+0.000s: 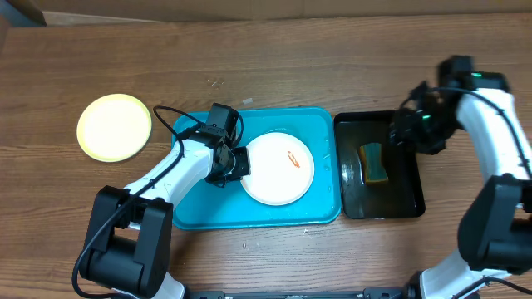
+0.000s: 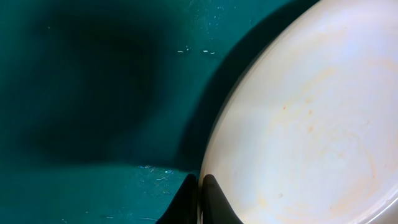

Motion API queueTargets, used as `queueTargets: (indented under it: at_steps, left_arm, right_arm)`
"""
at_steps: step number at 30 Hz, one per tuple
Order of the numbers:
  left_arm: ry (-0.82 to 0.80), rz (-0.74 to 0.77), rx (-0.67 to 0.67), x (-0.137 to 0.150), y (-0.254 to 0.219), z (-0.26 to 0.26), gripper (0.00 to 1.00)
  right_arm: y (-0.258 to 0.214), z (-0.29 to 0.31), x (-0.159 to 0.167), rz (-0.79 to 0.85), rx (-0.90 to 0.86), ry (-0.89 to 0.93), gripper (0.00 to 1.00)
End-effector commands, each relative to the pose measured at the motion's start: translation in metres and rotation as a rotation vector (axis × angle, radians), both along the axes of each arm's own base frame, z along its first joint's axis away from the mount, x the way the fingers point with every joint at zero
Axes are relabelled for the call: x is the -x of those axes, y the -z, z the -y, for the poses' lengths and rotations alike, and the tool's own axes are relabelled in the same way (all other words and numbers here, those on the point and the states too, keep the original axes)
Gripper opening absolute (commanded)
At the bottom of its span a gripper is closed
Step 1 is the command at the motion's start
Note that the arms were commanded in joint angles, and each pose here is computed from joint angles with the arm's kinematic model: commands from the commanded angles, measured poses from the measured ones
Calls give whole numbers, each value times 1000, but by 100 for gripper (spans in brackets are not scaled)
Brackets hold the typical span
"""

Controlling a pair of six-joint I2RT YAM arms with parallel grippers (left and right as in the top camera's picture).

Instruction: Clean dirty plates on tray and stack at the side

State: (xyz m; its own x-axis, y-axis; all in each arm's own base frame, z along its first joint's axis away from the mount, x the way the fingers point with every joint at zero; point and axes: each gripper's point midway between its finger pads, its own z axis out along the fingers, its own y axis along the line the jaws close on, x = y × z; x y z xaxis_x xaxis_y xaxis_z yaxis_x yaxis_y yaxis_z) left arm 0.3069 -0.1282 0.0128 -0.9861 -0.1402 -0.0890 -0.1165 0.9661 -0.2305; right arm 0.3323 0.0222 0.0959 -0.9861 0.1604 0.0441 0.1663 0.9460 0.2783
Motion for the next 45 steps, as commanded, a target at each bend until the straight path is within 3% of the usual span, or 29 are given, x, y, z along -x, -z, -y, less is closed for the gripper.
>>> queueTargets:
  at_steps: [1, 9, 15, 16, 18, 20, 22, 26, 29, 34, 38, 40, 41, 42, 43, 45]
  left_arm:
    - [5, -3, 0, -2, -1, 2, 4]
    - [6, -3, 0, -2, 0, 1, 7]
    - [6, -5, 3, -1, 0, 2, 7]
    - [6, -5, 3, -1, 0, 2, 7]
    - [6, -5, 3, -1, 0, 2, 7]
    - [6, -4, 3, -1, 0, 2, 7]
    - [6, -4, 3, -2, 0, 2, 7]
    - [6, -5, 3, -1, 0, 2, 10]
    - [6, -5, 3, -1, 0, 2, 11]
    - [6, -8, 2, -1, 0, 2, 11]
    - [6, -7, 2, -1, 0, 2, 11]
    - [6, -7, 2, -1, 0, 2, 11]
    - [6, -7, 2, -1, 0, 2, 11]
    - [6, -6, 2, -1, 0, 2, 11]
    - [6, -6, 2, -1, 0, 2, 10]
    - [6, -6, 2, -1, 0, 2, 11]
  right_arm:
    - [9, 2, 10, -36, 185, -50, 62]
    - [59, -31, 31, -42, 255, -159, 62]
    - [92, -24, 37, -2, 319, -169, 62]
    - [95, -25, 39, -4, 315, -168, 57]
    - [97, -28, 44, -19, 293, -170, 25]
    - [96, -31, 48, -34, 271, -172, 4]
    - [92, -32, 47, -42, 266, -173, 6]
    - [78, -32, 35, -24, 273, -171, 48]
    - [74, -28, 23, 18, 304, -165, 62]
    - [79, -28, 16, 56, 313, -159, 63]
    - [88, -26, 24, 43, 314, -161, 58]
    - [91, -26, 28, 34, 315, -162, 25]
    - [92, -26, 28, 32, 315, -163, 16]
    - [91, -26, 28, 32, 315, -163, 14]
    - [91, -26, 27, 35, 315, -163, 18]
    - [89, -25, 23, 49, 315, -158, 56]
